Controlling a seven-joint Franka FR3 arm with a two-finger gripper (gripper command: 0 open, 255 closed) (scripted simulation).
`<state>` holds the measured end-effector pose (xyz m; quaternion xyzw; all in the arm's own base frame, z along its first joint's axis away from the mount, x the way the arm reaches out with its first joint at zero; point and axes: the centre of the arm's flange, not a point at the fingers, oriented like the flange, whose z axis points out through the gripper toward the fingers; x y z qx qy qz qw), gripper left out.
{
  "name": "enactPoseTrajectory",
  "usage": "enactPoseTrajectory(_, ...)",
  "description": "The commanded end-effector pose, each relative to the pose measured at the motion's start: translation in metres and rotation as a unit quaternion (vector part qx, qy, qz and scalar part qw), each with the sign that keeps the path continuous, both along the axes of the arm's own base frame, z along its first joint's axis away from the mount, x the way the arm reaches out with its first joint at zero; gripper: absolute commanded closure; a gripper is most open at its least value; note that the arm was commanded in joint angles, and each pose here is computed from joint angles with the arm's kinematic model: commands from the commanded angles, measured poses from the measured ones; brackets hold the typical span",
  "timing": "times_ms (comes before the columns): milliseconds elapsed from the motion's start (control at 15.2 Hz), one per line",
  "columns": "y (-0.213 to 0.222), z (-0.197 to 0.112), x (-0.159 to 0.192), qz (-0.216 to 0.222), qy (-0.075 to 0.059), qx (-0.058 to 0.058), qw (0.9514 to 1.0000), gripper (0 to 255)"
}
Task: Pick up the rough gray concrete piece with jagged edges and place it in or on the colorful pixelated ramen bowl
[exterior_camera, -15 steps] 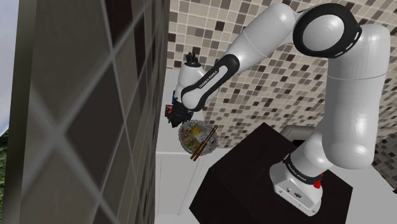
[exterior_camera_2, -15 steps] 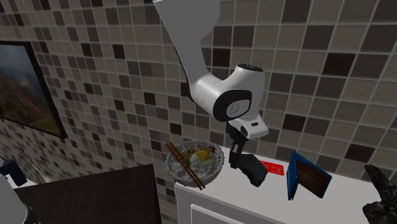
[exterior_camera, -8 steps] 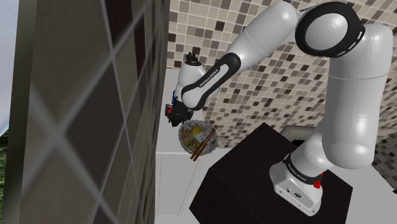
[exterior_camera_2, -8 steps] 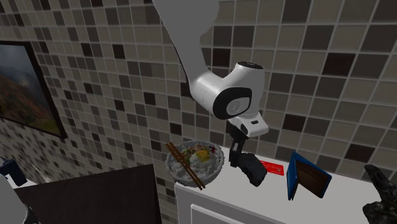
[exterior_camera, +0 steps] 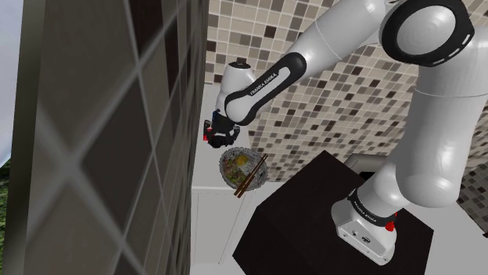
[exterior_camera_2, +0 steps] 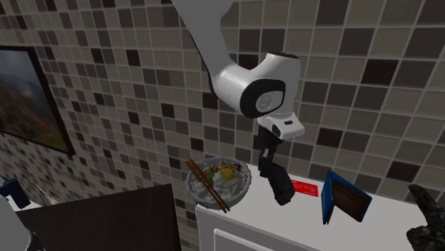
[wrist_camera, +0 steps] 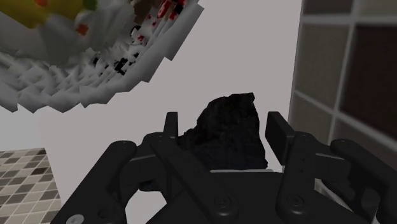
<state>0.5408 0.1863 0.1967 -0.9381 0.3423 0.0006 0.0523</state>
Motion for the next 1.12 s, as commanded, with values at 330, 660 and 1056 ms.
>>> enactPoseTrajectory(330, 0.0, 0.038, 0.0, 0.0, 0.0, 0.0, 1.0, 255)
enactPoseTrajectory(660, 0.0, 0.065, 0.0, 0.0, 0.0, 0.0, 1.0, 255)
enactPoseTrajectory(1056, 0.0, 0.096, 0.0, 0.0, 0.0, 0.0, 1.0, 255)
